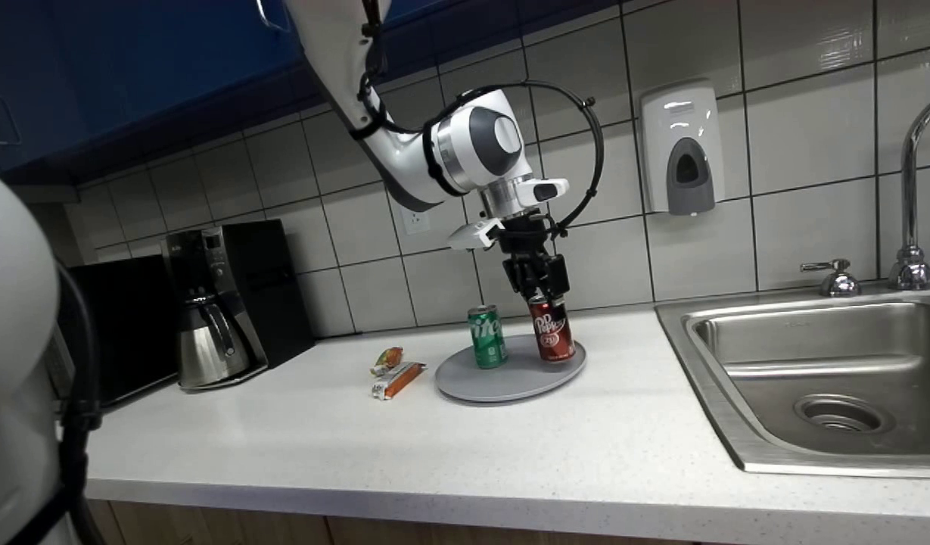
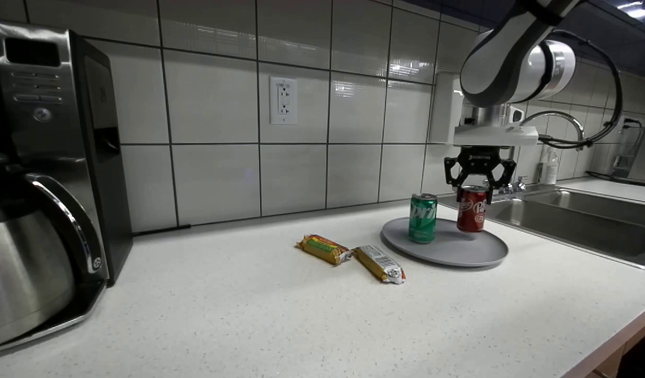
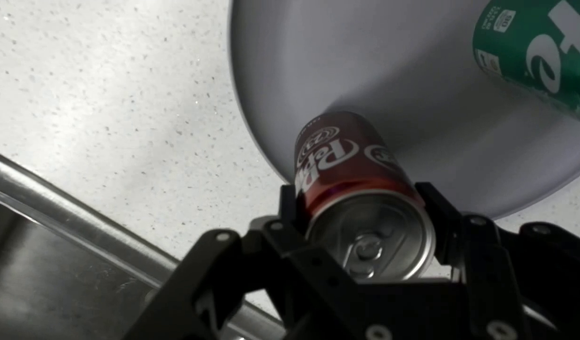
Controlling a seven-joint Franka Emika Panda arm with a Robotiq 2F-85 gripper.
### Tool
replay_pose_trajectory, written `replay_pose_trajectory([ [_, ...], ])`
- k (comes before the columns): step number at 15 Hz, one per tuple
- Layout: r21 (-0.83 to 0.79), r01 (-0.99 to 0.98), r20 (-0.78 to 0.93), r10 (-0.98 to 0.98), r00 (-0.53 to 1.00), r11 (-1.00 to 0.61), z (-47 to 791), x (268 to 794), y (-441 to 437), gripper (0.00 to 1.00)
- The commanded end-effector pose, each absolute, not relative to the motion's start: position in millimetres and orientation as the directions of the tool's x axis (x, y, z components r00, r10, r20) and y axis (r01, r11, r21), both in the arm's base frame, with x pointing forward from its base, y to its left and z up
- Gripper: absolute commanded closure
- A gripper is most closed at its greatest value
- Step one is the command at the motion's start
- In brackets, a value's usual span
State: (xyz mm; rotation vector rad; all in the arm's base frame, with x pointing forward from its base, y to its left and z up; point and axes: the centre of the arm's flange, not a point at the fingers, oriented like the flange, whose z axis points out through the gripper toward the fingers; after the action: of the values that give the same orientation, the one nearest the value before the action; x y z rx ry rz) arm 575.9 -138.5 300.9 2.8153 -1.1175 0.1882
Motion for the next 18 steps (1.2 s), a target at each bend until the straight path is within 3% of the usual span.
replay_pose_trajectory([
  [1,0.084,-0.638,0.13,-0.626,0.769,-0.765,302.9,596.7,-129.1,0.62],
  [9,0.102,-0.599,0.105,-0.59,0.8,-0.794,293.3,605.5,-117.6,0.62],
  [11,0.101,-0.597,0.104,-0.589,0.802,-0.796,294.3,605.3,-117.7,0.12],
  [14,0.098,-0.601,0.116,-0.59,0.799,-0.793,298.4,604.8,-118.2,0.0],
  [18,0.086,-0.605,0.145,-0.591,0.794,-0.792,308.8,602.6,-117.5,0.0],
])
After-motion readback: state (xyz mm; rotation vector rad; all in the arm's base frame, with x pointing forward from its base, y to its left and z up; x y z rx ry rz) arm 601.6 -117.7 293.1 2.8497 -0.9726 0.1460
